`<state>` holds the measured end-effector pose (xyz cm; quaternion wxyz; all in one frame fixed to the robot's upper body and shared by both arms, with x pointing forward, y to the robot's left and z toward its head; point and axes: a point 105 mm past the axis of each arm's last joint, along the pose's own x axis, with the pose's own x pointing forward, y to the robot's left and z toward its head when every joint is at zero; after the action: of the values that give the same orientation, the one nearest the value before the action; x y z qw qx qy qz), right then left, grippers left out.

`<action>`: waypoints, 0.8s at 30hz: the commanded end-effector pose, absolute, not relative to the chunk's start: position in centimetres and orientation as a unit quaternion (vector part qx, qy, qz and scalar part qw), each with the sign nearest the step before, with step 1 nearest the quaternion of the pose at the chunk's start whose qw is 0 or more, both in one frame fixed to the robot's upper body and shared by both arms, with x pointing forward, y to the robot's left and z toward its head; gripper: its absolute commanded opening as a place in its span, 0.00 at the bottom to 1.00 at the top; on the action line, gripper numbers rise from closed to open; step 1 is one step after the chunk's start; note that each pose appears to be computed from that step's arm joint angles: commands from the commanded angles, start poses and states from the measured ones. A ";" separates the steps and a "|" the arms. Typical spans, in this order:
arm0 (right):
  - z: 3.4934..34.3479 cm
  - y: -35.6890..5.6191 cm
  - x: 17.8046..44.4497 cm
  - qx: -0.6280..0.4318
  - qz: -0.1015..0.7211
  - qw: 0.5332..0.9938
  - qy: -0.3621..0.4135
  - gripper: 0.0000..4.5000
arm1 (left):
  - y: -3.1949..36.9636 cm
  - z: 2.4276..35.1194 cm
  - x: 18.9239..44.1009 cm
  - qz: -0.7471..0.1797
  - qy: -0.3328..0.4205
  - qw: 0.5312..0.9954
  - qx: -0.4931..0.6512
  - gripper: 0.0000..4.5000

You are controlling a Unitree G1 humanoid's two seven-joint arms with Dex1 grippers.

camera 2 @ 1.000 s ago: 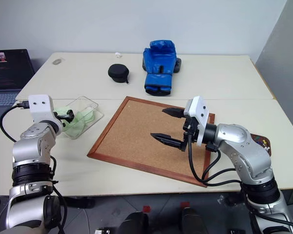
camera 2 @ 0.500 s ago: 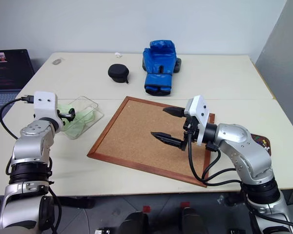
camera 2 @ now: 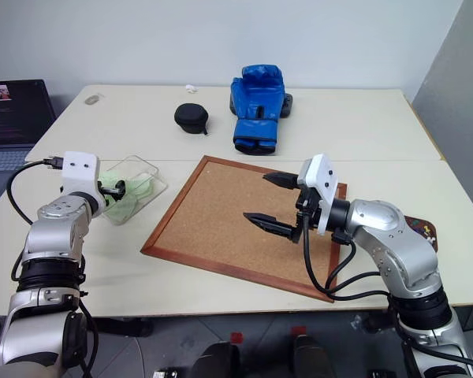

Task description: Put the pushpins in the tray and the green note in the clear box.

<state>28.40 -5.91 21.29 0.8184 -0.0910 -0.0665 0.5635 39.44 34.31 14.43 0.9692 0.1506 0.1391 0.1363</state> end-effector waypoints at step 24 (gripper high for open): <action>22.6 -5.9 28.0 -0.103 0.562 0.815 -0.097 1.00 | 31.6 18.5 40.1 0.080 0.049 0.985 0.147 0.89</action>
<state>28.38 -5.91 21.34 0.8183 -0.0927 -0.0682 0.5631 40.22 31.78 16.96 0.9839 0.1386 0.0726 0.0865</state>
